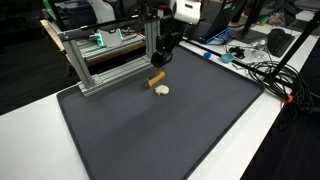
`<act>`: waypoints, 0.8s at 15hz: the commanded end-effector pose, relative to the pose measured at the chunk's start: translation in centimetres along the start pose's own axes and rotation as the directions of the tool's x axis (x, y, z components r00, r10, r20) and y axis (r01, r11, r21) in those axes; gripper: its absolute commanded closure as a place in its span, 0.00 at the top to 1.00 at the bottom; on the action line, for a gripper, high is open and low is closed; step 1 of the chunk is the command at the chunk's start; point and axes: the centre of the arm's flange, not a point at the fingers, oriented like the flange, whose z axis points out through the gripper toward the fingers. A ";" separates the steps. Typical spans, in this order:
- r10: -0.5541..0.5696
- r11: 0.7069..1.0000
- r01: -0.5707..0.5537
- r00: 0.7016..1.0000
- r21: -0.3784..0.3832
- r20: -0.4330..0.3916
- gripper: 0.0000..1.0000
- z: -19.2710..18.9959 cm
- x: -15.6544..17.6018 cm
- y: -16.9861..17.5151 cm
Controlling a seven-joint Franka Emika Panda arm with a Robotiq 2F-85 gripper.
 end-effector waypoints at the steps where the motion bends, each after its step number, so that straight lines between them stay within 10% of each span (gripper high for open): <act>1: -0.038 0.999 0.039 0.997 0.015 -0.073 0.21 -4.1 -1.5 -0.8; 12: 0.048 0.999 -0.049 0.996 -0.018 -0.075 0.21 0.1 3.5 0.0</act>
